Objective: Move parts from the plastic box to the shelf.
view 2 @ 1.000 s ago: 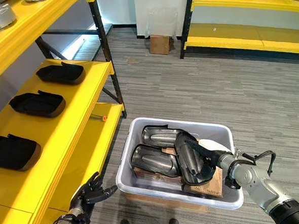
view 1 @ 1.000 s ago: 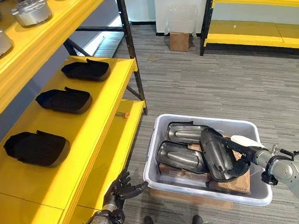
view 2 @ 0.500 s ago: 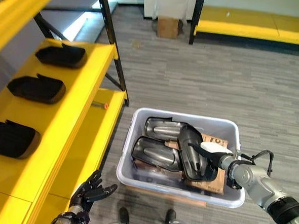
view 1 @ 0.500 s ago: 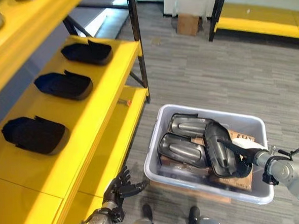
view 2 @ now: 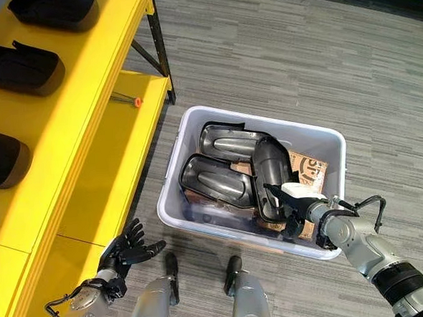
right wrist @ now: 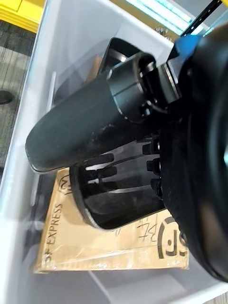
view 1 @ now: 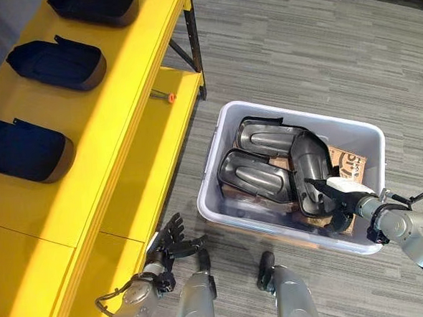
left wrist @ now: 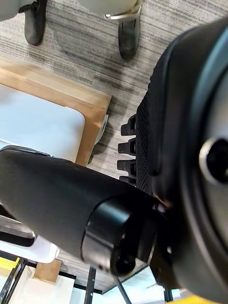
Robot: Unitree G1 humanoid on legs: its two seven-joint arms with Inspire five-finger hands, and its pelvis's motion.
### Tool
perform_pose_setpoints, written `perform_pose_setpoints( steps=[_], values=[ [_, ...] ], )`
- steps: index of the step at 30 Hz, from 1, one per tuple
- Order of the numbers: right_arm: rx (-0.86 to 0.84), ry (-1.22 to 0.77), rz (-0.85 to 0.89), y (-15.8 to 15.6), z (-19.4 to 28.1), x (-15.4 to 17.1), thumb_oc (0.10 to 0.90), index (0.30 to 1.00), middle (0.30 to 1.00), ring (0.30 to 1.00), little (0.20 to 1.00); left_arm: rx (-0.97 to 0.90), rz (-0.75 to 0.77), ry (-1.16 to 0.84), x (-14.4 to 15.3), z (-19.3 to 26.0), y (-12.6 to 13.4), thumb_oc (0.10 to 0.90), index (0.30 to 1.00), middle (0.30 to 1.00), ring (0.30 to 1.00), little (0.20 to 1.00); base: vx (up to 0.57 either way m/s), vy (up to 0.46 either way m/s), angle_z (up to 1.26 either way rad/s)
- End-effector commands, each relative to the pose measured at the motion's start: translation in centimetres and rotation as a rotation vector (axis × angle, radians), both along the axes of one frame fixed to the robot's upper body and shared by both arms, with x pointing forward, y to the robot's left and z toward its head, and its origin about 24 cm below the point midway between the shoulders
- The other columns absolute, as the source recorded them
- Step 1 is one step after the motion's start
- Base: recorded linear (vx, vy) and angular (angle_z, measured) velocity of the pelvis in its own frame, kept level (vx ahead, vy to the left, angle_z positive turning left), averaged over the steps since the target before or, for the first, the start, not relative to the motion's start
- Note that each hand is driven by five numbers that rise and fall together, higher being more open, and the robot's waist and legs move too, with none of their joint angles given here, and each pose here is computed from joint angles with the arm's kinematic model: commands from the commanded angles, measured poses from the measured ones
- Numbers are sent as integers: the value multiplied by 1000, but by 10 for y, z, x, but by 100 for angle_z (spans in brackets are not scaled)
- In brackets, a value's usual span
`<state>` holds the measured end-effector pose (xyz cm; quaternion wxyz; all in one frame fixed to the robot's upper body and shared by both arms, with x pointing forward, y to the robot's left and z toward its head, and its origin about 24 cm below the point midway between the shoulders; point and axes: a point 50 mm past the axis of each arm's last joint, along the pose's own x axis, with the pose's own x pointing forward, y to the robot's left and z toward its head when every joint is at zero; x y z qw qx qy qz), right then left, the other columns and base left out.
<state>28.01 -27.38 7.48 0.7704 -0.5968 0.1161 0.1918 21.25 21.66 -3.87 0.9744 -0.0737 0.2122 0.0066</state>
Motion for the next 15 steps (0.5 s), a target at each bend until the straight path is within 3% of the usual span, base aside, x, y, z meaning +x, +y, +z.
perform_pose_setpoints(
  steps=[1, 15],
  values=[
    [-29, -181, 78, 8, 51, 14, 900, 1000, 1000, 1000, 1000, 54, -22, -167, 10, 31, 7, 900, 1000, 1000, 1000, 1000, -36, 7, 1],
    [-65, -218, 90, 9, 59, 16, 900, 1000, 1000, 1000, 1000, 54, -13, -190, 16, 36, 8, 900, 1000, 1000, 1000, 1000, -11, 2, 0]
  ],
)
